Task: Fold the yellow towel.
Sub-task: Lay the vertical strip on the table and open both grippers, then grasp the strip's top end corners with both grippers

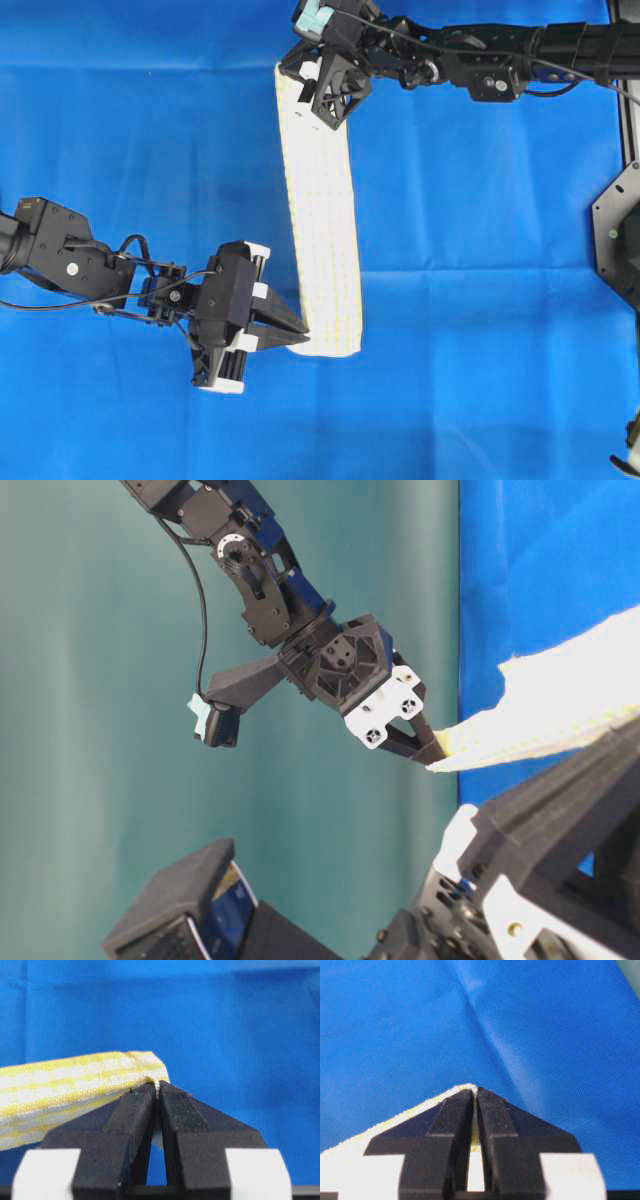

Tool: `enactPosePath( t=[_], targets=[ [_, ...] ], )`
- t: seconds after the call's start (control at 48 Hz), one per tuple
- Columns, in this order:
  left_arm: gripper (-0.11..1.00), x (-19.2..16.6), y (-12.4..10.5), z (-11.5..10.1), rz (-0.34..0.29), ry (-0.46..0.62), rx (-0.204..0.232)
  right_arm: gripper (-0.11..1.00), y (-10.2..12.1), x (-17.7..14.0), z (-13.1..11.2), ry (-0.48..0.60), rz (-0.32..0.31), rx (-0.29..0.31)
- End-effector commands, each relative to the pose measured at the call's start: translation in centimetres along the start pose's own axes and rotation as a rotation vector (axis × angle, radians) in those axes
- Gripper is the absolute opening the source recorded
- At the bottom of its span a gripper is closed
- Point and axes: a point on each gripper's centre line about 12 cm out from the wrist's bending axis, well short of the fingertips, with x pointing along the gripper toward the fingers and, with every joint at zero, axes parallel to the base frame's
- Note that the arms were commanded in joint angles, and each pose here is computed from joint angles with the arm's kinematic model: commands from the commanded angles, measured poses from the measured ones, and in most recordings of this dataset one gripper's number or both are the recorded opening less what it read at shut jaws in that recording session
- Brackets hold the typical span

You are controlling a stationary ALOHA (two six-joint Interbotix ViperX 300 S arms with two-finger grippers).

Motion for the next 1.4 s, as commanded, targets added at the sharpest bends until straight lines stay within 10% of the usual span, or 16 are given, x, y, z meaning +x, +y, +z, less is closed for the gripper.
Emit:
enactPosePath(
  t=[0.0, 0.271, 0.417, 0.542, 0.896, 1.375],
  targets=[
    [0.02, -0.7, -0.4, 1.2, -0.01, -0.03, -0.002, 0.02, 0.0, -0.5, 1.5, -0.044, 0.001, 0.007],
    [0.21, -0.9, -0.3, 0.9, -0.006, -0.008, -0.023, 0.05, 0.2, -0.5, 1.3, -0.038, 0.005, 0.002],
    [0.56, -1.1, -0.4, 0.6, -0.007, 0.033, -0.029, 0.44, 0.8, -0.6, 1.0, -0.03, 0.014, -0.018],
    [0.66, -2.4, -0.5, 1.1, -0.004, 0.115, -0.042, 0.77, 0.3, -1.5, 0.6, -0.029, 0.005, -0.009],
    [0.64, -8.5, 0.2, 3.2, 0.011, 0.202, -0.056, 0.71, -1.0, -7.9, -0.9, -0.126, -0.026, 0.007],
    [0.67, -13.4, 6.1, 3.4, 0.157, 0.0, -0.142, 0.71, -0.2, -14.0, -4.5, -0.184, 0.006, 0.012]
  ],
)
